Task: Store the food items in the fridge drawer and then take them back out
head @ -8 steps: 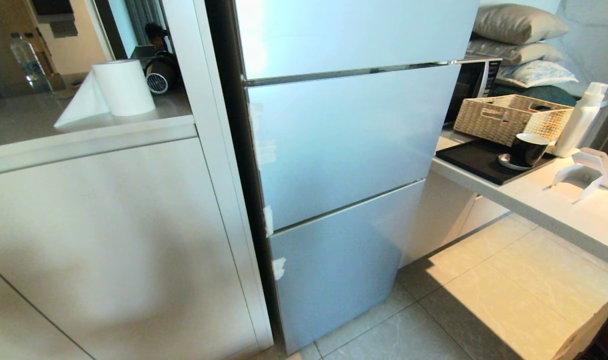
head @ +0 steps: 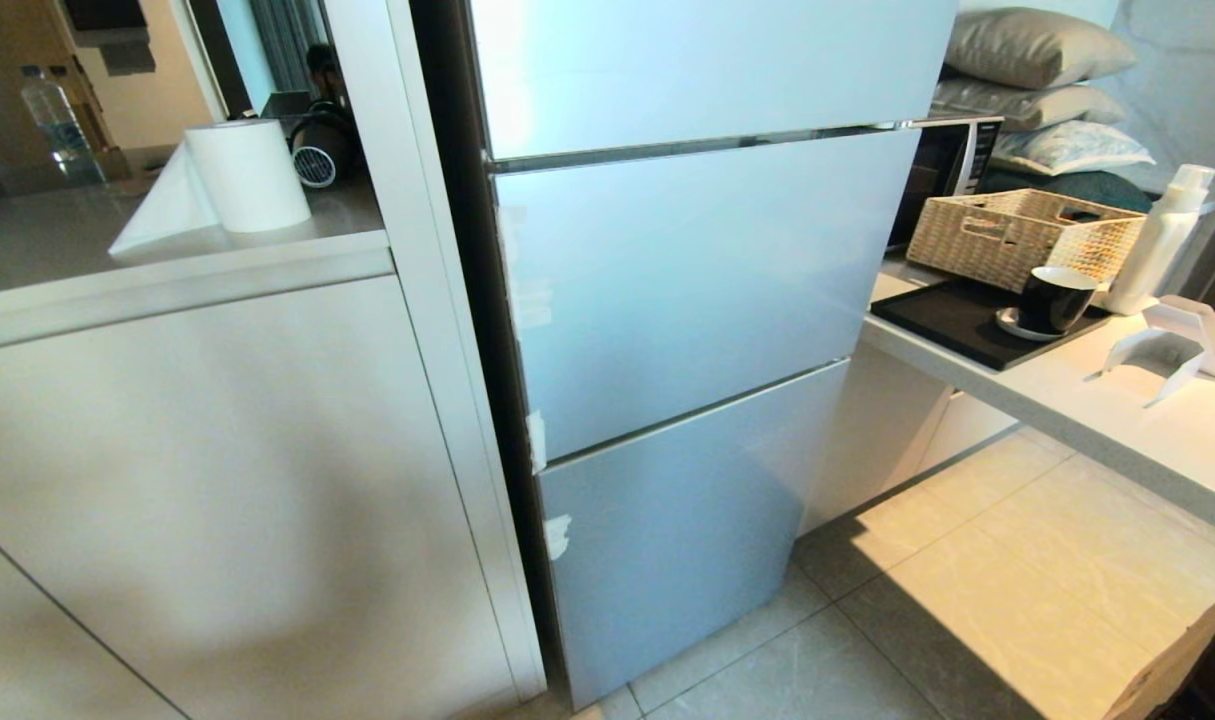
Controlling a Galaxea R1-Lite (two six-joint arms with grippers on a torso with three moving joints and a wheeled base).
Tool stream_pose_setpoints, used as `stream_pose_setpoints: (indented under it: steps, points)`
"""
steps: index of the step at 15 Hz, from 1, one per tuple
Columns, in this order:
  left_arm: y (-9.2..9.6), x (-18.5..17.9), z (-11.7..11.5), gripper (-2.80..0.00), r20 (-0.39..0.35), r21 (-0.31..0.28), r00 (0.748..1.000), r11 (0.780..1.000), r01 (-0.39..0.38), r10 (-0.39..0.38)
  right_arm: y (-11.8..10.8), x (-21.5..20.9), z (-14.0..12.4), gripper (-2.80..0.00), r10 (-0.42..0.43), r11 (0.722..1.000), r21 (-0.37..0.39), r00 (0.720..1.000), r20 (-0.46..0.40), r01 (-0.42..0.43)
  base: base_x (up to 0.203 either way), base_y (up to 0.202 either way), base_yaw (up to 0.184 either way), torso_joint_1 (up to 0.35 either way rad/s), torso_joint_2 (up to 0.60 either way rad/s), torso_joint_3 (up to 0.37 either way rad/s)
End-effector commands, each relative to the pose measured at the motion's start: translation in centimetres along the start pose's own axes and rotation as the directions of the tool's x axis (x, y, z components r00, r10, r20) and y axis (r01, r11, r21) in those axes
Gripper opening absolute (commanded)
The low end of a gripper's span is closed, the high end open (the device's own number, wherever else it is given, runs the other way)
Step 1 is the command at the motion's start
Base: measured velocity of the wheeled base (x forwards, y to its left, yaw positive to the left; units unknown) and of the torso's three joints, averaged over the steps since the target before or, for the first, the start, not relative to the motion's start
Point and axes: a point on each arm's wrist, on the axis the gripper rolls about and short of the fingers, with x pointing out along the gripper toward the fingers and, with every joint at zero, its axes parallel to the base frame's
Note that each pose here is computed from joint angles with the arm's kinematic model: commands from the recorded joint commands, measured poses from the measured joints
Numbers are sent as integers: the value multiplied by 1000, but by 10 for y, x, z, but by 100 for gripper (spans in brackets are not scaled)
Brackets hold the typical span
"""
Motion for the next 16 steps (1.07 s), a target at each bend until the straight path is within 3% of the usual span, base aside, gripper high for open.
stream_pose_setpoints:
  steps: [1, 3, 4, 7, 10, 12, 13, 16]
  points:
    - [1, 51, 18, -280, -208, -188, 976, 982, 27, -67, 0, 0, 0, -280, 0, 1000, 0, 1000, 1, 0, 0, 0, 0, 0, 0, 0]
    - [0, 95, 27, -280, -273, -380, 952, 924, 28, -142, 0, 0, 0, -280, -2, 1000, 0, 1000, -1, 2, 0, 0, 0, 0, 0, 0]
    - [-1, 118, 30, -280, -277, -465, 943, 885, 38, -186, 0, 0, 0, -280, 0, 1000, 0, 1000, 0, 0, 0, 0, 0, 0, 0, 0]
    - [-10, 177, 35, -280, -225, -674, 924, 734, 82, -309, 0, 0, 0, -280, -1, 1000, 0, 1000, 1, 1, 0, 0, 0, 0, 0, 0]
    - [-21, 233, 30, -280, -211, -785, 903, 616, 72, -374, 0, 0, 0, -280, 0, 1000, 0, 1000, 2, 0, 0, 0, 0, 0, 0, 0]
    - [-27, 271, 18, -280, -195, -848, 907, 529, 35, -372, 0, 0, 0, -280, 0, 1000, 0, 1000, 0, 0, 0, 0, 0, 0, 0, 0]
    - [-28, 290, 9, -280, -192, -863, 916, 505, 14, -353, 0, 0, 0, -280, -2, 1000, 0, 1000, 0, 2, 0, 0, 0, 0, 0, 0]
    - [-30, 348, -13, -280, -142, -880, 963, 475, -17, -230, 0, 0, 0, -280, 0, 1000, 0, 1000, 1, 0, 0, 0, 0, 0, 0, 0]
